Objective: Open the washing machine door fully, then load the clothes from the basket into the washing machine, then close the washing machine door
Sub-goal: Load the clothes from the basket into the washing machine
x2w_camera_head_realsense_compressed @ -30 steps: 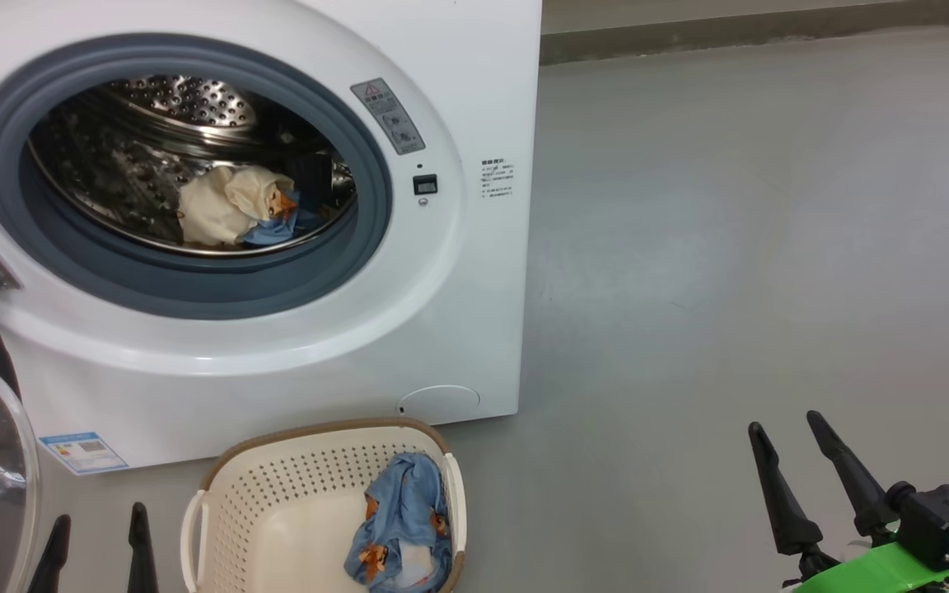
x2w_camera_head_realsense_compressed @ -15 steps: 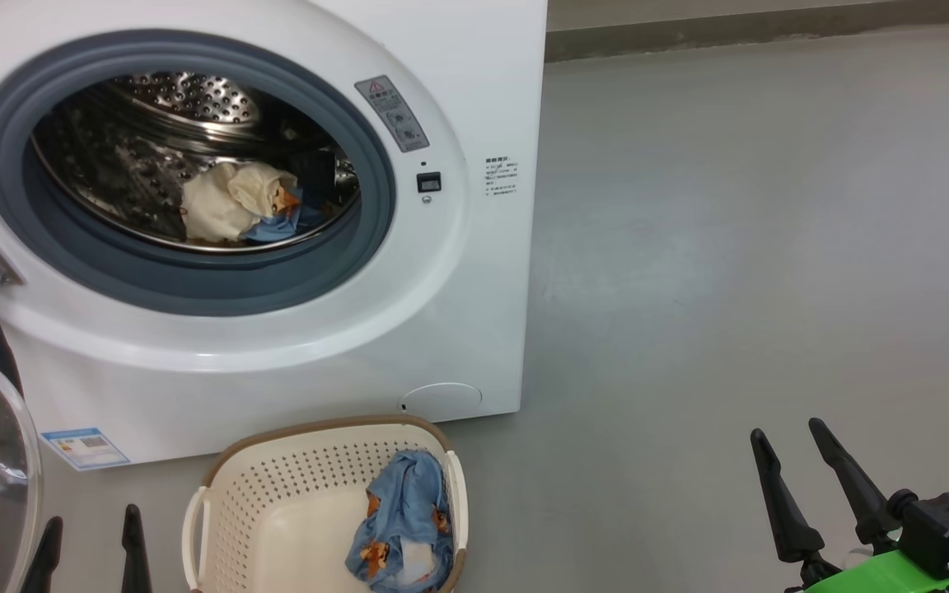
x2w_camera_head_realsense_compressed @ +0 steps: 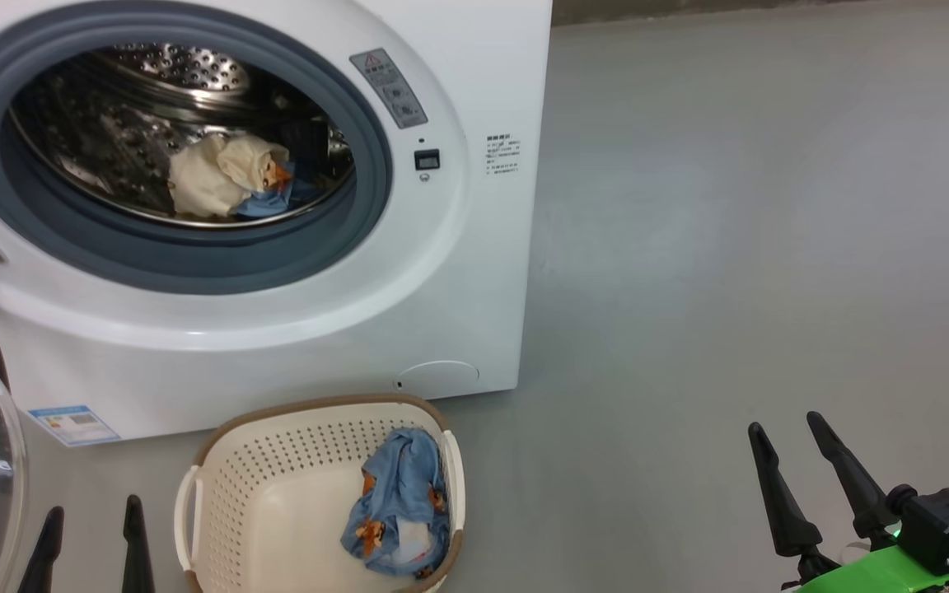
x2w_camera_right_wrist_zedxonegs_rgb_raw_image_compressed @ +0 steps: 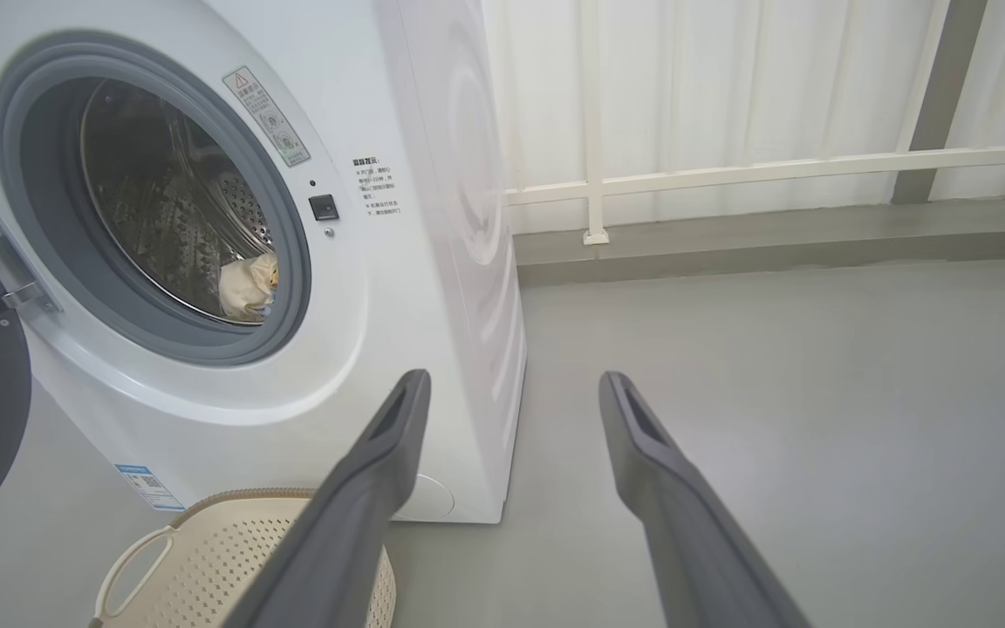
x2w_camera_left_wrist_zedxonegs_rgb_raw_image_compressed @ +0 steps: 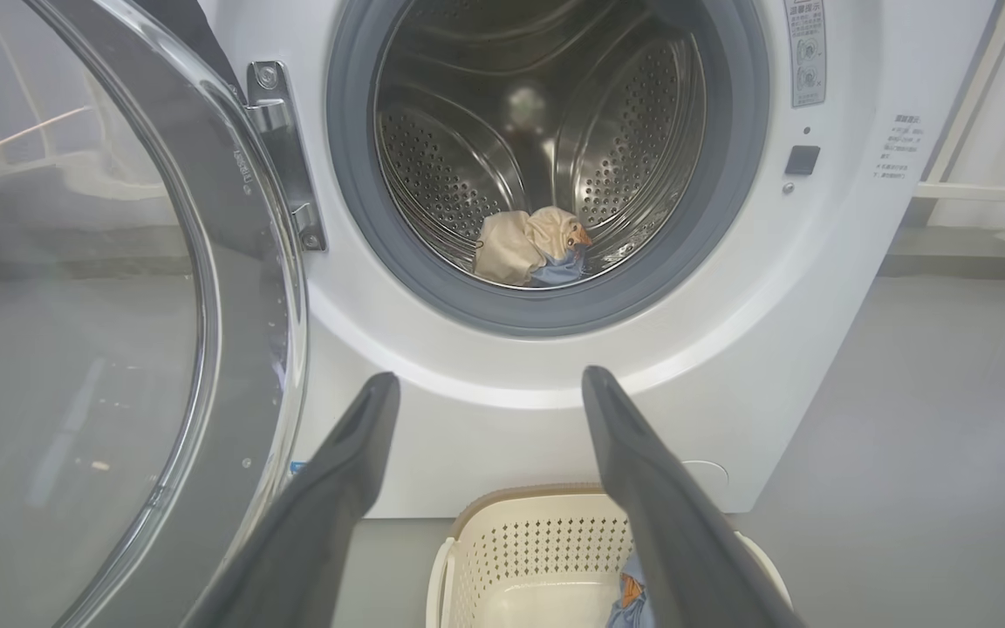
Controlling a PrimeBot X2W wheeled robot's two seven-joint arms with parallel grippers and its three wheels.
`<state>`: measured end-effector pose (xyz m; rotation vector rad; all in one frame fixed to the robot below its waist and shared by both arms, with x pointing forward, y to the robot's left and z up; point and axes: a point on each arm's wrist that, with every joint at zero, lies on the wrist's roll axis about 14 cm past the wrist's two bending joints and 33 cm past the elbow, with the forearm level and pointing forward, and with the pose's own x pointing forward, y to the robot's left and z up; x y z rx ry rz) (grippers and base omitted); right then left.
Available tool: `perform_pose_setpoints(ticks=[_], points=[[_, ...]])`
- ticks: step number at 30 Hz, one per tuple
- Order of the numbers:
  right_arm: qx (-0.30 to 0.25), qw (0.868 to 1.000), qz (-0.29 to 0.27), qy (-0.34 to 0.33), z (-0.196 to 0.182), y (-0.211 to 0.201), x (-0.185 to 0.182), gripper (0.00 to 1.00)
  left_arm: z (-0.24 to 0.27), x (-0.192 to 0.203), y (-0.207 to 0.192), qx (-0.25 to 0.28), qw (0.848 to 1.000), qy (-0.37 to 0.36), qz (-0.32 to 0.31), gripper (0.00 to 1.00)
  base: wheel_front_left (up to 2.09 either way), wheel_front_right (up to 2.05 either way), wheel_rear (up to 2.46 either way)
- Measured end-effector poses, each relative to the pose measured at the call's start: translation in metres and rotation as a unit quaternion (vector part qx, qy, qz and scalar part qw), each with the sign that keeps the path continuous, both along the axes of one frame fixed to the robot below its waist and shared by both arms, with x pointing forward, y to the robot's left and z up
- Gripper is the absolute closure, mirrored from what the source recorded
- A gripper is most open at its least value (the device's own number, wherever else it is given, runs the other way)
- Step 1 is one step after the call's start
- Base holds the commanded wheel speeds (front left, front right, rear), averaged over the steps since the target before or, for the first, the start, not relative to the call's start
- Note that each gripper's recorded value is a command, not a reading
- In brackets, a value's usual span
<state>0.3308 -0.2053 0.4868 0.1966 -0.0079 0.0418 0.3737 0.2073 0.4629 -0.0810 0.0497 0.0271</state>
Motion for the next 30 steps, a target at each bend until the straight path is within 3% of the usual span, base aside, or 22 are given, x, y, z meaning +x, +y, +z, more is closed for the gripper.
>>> perform_pose_setpoints(ticks=[18,30], points=[[0.006,1.0,-0.002,0.003,-0.004,0.004,0.038,0.0,-0.046,0.039,-0.041,-0.026,0.996,0.062,-0.05,0.0,0.0,0.0,0.0],[0.008,1.0,-0.006,0.022,-0.021,0.006,0.065,0.0,-0.118,0.057,-0.091,-0.049,0.977,0.167,-0.121,0.0,0.0,0.0,0.0]])
